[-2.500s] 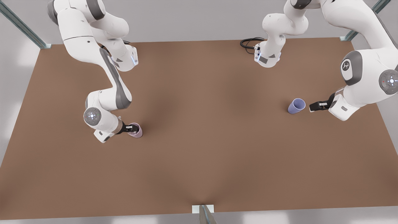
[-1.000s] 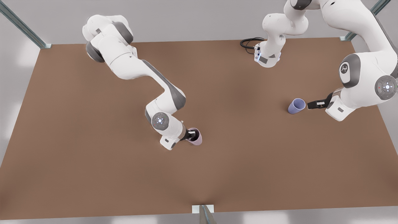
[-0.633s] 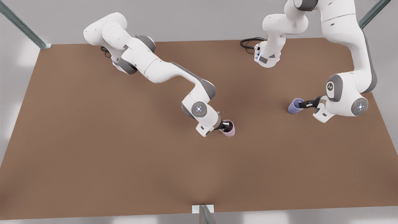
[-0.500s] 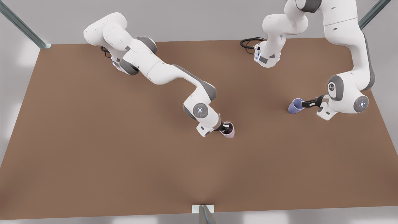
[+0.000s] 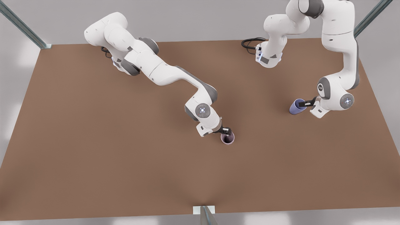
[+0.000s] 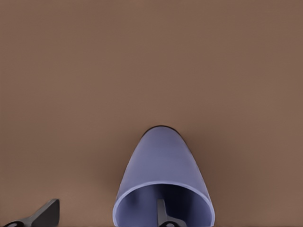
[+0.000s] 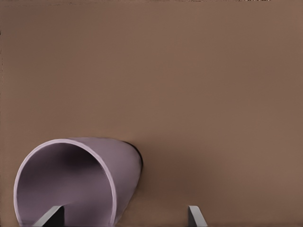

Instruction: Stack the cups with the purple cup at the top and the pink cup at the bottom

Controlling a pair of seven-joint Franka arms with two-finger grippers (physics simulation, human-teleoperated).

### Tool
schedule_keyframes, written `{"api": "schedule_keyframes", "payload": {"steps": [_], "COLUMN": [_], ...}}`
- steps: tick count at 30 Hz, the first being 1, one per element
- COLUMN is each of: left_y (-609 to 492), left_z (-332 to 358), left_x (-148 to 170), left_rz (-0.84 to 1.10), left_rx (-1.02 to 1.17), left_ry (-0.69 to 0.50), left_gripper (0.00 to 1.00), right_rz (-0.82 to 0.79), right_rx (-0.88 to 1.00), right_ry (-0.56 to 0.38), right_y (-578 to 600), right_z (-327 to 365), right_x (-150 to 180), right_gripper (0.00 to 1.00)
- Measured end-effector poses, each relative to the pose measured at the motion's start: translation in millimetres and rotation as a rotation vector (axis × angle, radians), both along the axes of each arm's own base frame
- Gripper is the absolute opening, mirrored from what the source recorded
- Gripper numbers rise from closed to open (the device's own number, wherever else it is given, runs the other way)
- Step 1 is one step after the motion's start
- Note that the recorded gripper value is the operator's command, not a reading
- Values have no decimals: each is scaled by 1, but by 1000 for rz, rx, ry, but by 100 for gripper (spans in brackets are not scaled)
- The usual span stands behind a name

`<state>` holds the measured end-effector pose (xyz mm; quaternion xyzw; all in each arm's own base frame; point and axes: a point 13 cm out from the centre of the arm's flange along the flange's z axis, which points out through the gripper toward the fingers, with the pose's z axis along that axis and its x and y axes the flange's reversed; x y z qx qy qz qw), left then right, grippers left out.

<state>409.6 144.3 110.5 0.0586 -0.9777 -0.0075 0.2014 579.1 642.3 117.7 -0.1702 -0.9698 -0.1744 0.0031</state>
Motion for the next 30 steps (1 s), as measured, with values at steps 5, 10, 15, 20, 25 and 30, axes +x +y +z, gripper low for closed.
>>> {"api": "schedule_keyframes", "payload": {"steps": [5,10,15,20,25,30], "left_y": [-9,-22,-31,-57,-184,-317], "left_z": [-5,-4,4,90,191,204], "left_x": [10,21,37,133,230,242], "left_rz": [-1,-3,-21,-102,-252,-316], "left_rx": [-24,-44,-56,-55,-103,-166], "left_ry": [-49,-83,-119,-248,-334,-283], "left_gripper": [32,26,21,21,21,21], "right_rz": [-29,-51,-157,-329,-409,-237], "right_rx": [8,4,16,-224,-332,-392], "right_ry": [1,11,-28,-54,-39,88], "right_y": [3,2,-77,-384,-568,-619], "right_z": [6,15,131,288,372,339], "right_x": [0,0,72,89,55,21], "right_gripper": [100,100,100,100,100,100]}}
